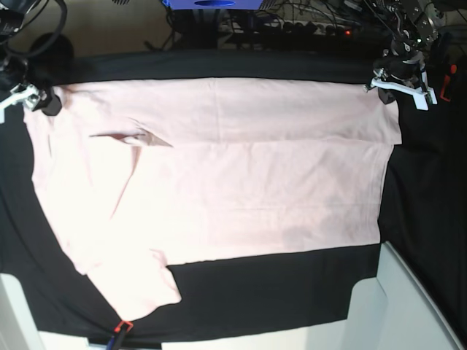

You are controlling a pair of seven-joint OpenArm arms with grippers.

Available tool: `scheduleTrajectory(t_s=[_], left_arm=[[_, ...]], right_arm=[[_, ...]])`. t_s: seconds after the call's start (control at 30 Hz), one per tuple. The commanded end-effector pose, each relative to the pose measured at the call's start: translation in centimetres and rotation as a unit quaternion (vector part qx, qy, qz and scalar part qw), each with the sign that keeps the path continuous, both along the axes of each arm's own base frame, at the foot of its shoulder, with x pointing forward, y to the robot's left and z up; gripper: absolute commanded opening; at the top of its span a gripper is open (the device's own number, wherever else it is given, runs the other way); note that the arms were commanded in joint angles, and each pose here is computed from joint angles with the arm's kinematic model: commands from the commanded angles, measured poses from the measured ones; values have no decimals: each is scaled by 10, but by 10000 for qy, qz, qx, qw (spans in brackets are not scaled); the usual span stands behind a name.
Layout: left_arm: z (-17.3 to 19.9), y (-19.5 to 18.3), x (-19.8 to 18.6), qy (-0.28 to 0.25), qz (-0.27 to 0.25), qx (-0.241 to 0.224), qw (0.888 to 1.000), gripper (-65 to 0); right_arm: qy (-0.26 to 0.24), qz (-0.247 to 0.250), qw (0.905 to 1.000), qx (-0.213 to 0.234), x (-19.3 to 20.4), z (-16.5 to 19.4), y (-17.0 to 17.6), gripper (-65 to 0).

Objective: Fold the T-shirt properly
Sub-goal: 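Pull the held shirt edge taut with both grippers, then release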

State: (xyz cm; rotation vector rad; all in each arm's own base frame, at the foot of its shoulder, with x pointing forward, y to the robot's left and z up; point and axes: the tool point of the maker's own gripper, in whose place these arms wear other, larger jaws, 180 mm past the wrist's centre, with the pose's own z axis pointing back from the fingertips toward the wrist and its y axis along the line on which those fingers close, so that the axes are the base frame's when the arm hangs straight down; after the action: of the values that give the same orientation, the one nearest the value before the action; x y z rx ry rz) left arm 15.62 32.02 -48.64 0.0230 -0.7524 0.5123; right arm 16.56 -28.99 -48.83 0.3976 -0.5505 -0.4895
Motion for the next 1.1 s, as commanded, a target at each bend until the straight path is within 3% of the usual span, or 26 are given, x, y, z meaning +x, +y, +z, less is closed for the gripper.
scheduleTrajectory(t_s=[0.0, 0.1, 0.17, 0.43, 0.7, 1.07], left_arm=[[-4, -2, -9, 226, -82, -18, 9997, -650], [-4, -2, -9, 228, -84, -13, 9997, -650], [-4, -2, -9, 228, -84, -13, 9997, -650], [-5, 0, -18, 317, -85, 13, 9995, -650], [20, 9, -20, 185, -233, 382, 9988, -650], [23, 10, -30, 255, -275, 468, 9982, -650]], right_arm=[[77, 118, 9999, 47, -3, -3, 1, -274], [202, 86, 9994, 271, -7, -15, 8, -538], [271, 56, 9989, 369, -10, -20, 12, -650], [299, 29, 9988, 377, -13, -21, 11, -650], [376, 65, 9992, 115, -26, -14, -8, -650], [402, 168, 9989, -152, -39, -5, -15, -650]])
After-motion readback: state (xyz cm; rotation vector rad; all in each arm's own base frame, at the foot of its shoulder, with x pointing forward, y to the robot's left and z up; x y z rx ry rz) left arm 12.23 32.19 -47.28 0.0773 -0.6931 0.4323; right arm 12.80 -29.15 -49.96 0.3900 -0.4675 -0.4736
